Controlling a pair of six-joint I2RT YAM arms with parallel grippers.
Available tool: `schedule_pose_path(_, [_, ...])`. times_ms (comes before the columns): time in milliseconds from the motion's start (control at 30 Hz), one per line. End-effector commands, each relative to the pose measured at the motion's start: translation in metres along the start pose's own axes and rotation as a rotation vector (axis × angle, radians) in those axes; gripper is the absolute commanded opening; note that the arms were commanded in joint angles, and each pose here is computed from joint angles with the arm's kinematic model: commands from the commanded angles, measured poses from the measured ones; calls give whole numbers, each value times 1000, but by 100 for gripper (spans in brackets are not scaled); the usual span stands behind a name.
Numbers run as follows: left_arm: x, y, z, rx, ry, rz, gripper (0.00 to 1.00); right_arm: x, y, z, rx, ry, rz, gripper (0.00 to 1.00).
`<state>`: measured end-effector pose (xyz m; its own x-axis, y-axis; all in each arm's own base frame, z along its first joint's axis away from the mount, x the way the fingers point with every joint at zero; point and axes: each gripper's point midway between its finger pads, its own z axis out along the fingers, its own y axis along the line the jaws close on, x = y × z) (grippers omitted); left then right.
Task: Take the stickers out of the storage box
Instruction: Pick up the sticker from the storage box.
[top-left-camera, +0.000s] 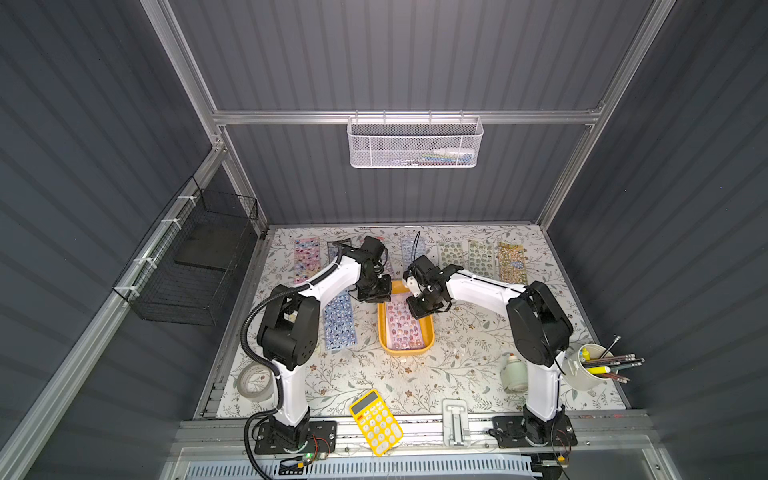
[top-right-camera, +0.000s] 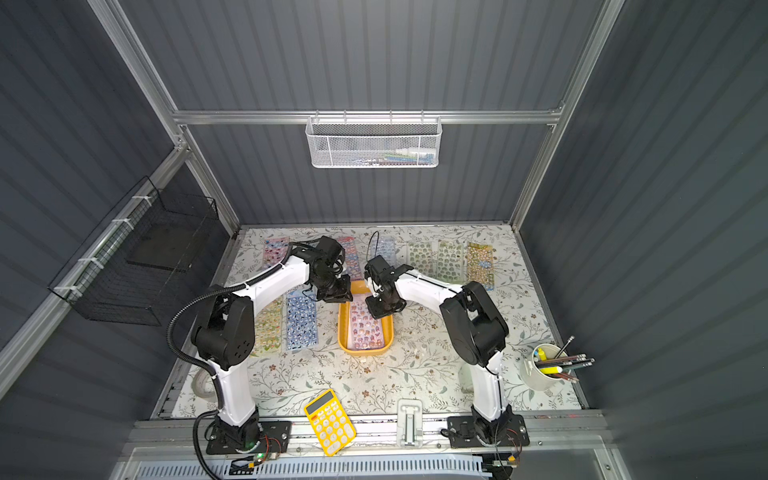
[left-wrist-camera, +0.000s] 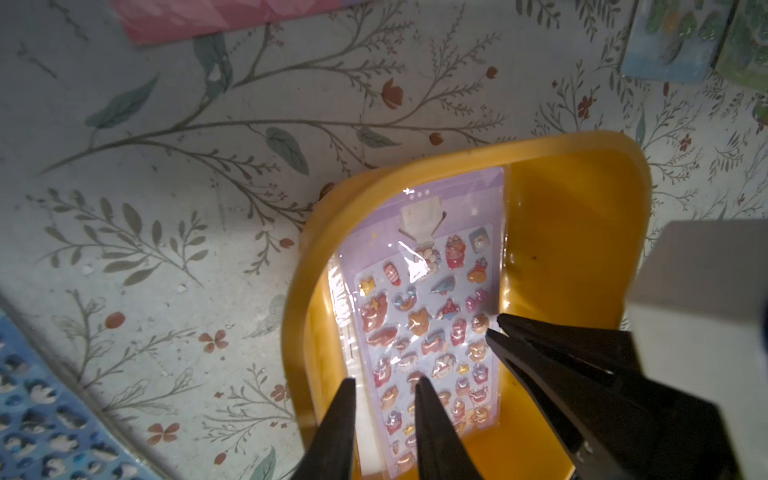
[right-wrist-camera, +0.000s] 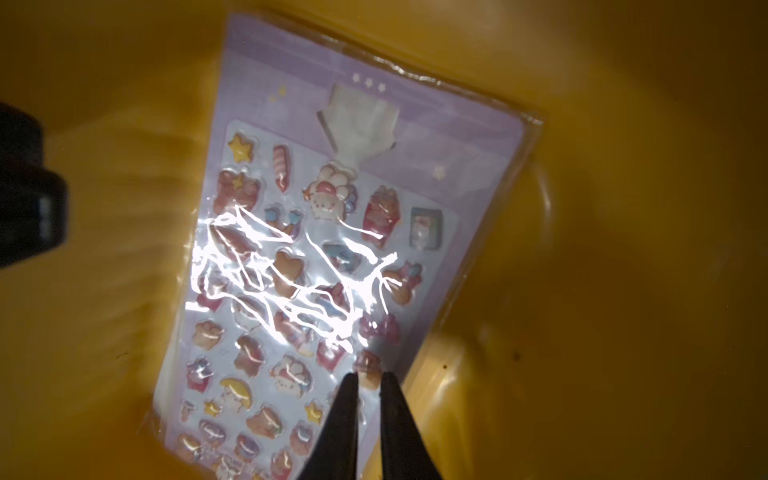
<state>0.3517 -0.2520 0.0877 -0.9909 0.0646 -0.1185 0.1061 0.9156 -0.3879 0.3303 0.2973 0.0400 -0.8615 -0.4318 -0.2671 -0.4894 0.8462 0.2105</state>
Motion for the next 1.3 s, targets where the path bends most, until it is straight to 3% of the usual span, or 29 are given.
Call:
schedule_pose_path(0, [7,-7,4,21,26,-6,26,-8,3,5,-4,1,1,14])
schedule_pose_path(367, [12,-12,15,29,45,-8,22,-10,41,27,-174,15,32,14])
schedule_pose_path(600, [10,-16,12,32,36,-5,22,-13,70,35,-357,11,83,15])
schedule_pose_path(767, [-7,-21,-27,-21,-60,26,36,-11,55,37,-334,11,130,15])
schedule_pose_path(833, [-13,-15,-47,-92,-104,39,42,-10,43,35,-315,7,157,14])
schedule_pose_path(967, [-12,11,-71,-275,-119,53,63,-12,25,25,-295,-39,179,15])
schedule_pose_path(1100, [-6,26,-70,-347,-97,49,78,-15,16,7,-252,-90,161,17])
schedule_pose_path(1267, [-2,22,-56,-299,-76,37,81,-27,6,-27,-160,-201,141,22])
